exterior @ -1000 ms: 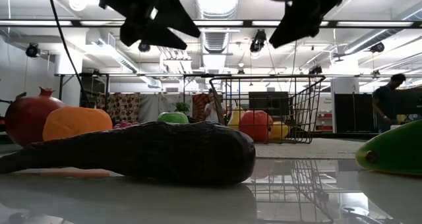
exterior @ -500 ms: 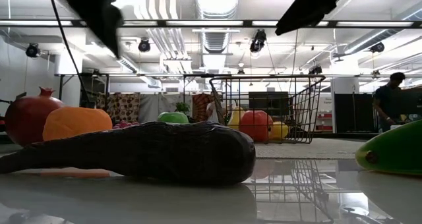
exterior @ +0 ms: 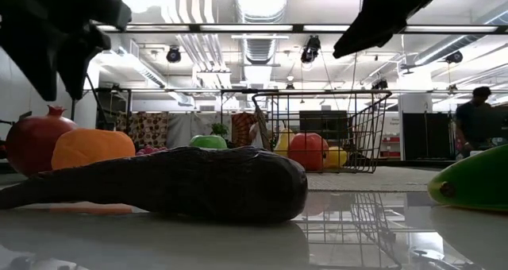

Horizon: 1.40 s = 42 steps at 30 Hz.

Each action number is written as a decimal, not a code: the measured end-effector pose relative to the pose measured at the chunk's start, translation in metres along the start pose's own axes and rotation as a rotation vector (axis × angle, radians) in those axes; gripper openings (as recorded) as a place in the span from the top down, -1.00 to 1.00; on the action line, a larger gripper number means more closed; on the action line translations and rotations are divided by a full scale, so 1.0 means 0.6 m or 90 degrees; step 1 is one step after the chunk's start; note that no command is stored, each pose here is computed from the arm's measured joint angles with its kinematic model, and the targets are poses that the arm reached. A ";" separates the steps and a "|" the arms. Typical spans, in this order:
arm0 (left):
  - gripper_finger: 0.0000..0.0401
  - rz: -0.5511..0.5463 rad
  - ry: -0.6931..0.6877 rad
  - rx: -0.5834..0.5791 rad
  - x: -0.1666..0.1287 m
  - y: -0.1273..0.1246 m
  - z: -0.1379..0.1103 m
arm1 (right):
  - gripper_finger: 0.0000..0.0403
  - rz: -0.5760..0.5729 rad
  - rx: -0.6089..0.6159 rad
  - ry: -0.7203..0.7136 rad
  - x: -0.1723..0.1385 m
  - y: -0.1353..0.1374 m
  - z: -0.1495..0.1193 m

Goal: Build produce basket
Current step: Put the pomegranate into the wire basket

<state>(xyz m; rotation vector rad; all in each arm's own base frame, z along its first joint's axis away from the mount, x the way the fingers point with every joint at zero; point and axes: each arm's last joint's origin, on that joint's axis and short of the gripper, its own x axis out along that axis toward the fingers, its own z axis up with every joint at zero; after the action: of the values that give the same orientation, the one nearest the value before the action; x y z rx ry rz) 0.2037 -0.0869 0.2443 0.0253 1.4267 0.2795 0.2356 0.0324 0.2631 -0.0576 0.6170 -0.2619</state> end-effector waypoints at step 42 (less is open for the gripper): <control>-0.93 -0.025 0.017 -0.033 0.008 0.011 -0.023 | 0.07 0.000 0.012 -0.005 0.005 0.001 -0.007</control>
<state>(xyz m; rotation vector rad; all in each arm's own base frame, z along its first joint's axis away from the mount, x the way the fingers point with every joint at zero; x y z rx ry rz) 0.1897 -0.0816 0.2386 -0.0484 1.4437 0.2853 0.2354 0.0323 0.2581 -0.0397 0.6072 -0.2672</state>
